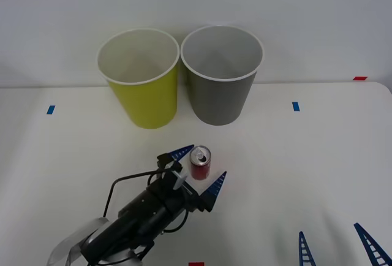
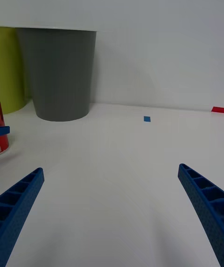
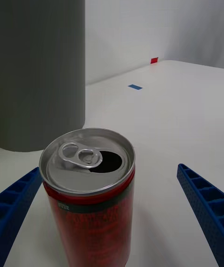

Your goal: Put cans in the gray bin and PET bottles in the light green bin.

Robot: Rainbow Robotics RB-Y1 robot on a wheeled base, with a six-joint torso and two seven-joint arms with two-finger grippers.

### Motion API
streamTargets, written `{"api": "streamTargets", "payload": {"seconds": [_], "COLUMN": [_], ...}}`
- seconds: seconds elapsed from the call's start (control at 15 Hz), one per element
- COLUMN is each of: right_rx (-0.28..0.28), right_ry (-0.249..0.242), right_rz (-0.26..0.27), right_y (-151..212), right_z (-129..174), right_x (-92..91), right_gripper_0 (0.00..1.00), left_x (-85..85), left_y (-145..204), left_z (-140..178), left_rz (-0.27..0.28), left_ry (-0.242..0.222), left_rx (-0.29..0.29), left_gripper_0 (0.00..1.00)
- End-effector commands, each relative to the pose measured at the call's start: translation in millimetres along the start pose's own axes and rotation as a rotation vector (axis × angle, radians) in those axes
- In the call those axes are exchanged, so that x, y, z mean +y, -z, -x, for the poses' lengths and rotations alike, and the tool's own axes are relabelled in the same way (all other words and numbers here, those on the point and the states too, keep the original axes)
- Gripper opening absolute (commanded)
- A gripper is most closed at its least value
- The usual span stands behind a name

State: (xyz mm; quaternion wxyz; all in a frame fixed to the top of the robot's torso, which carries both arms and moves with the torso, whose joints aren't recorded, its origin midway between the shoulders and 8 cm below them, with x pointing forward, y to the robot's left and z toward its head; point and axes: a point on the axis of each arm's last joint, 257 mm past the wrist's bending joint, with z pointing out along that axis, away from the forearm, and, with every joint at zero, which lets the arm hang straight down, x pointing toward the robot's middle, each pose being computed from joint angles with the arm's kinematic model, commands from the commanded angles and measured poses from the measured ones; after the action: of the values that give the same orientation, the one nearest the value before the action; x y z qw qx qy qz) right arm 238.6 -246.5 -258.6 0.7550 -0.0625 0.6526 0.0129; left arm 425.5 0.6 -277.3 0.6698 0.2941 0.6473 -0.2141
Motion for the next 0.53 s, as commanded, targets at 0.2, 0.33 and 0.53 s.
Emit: {"api": "streamTargets", "payload": {"seconds": [0.2, 0.33, 0.53], "right_rx": [0.000, 0.000, 0.000], "right_ry": [0.000, 0.000, 0.000], "right_rz": [0.000, 0.000, 0.000], "right_y": [0.0, 0.0, 0.0], "right_z": [0.0, 0.0, 0.0], "right_x": [0.0, 0.0, 0.0], "right_gripper_0": [1.00, 1.00, 1.00], "left_x": [-6.6, -9.4, -9.5], "left_y": [-6.0, -10.3, -16.5], "left_z": [1.1, 2.9, 5.2], "left_rz": [0.000, -0.001, -0.005], "left_ry": [0.021, 0.029, 0.026], "left_rx": [0.003, 0.004, 0.012], "left_gripper_0": [0.96, 0.96, 0.96]}}
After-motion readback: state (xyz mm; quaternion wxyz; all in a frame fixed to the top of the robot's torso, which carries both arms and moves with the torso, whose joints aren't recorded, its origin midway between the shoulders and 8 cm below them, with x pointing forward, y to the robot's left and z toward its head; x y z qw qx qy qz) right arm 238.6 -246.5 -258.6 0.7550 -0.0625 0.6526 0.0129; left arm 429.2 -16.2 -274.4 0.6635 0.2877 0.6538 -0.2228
